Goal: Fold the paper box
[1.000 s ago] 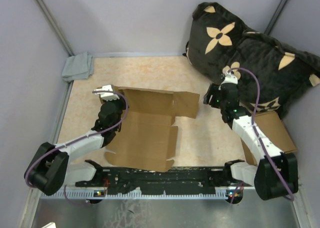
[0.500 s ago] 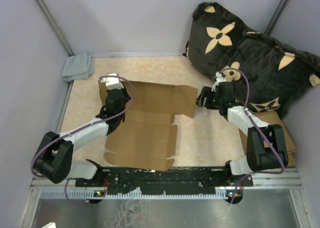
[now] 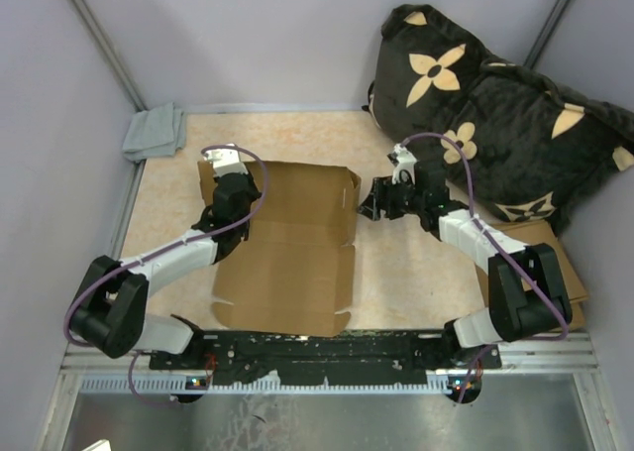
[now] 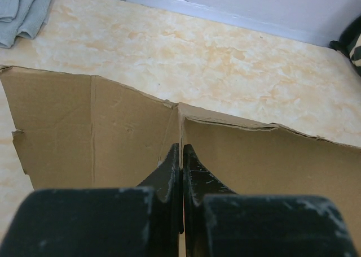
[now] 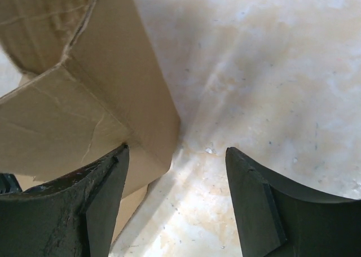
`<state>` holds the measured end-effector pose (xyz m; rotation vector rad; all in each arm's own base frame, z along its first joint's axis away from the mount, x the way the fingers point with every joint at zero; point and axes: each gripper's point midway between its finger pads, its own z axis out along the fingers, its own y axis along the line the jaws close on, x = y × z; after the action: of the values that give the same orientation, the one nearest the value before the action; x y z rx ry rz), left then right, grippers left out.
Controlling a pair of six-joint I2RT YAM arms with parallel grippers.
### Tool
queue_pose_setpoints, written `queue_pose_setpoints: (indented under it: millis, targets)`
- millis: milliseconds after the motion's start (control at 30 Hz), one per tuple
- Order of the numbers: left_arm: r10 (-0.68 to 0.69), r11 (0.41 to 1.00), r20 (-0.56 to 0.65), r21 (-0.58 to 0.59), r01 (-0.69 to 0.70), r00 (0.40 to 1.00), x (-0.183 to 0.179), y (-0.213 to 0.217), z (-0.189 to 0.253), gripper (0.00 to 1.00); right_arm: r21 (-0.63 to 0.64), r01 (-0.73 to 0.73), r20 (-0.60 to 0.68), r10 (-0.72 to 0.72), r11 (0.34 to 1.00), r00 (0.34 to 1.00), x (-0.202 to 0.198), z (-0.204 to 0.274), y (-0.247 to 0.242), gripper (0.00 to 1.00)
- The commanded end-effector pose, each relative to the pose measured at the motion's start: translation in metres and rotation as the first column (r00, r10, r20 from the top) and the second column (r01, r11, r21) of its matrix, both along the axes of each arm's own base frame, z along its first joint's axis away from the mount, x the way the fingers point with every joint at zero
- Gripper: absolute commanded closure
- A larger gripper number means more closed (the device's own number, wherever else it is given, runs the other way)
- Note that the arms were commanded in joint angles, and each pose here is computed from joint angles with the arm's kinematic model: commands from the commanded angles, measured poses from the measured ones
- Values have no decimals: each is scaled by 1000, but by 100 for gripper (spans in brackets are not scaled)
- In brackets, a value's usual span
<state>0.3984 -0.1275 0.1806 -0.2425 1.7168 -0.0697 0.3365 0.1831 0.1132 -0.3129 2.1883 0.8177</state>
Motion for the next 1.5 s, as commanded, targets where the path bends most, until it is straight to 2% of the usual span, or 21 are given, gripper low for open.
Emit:
queue_pose_setpoints:
  millis: [0,167,533,667,800,1033,1200,1467]
  targets:
    - [1,1000,15,-18,-1,1000,0,-1,5,100,34,-92,130,87,995,988,8,40,17,29]
    - [3,999,10,-41,-2,1000,-5,0,-2,100,54,-130,144,121,990,982,2,46,22,29]
    - [-99,989,133,-98,113,986,-36,0,-9,100,124,-290,246,254,949,935,-23,71,41,27]
    - [-185,975,197,-83,204,963,-53,-5,-7,100,117,-306,234,273,945,933,-25,66,45,27]
    - [-202,973,256,-57,223,945,-66,1,-8,100,99,-320,221,293,942,930,-29,60,51,26]
    - [-203,974,266,-41,222,942,-76,8,-19,100,29,-302,195,291,953,937,-37,45,60,26]
    - [-160,985,244,-26,172,956,-75,17,-25,100,-13,-229,196,227,973,954,-41,37,61,27]
    - [-159,987,232,-1,163,960,-75,19,-26,100,51,-216,265,195,975,944,-54,52,61,26]
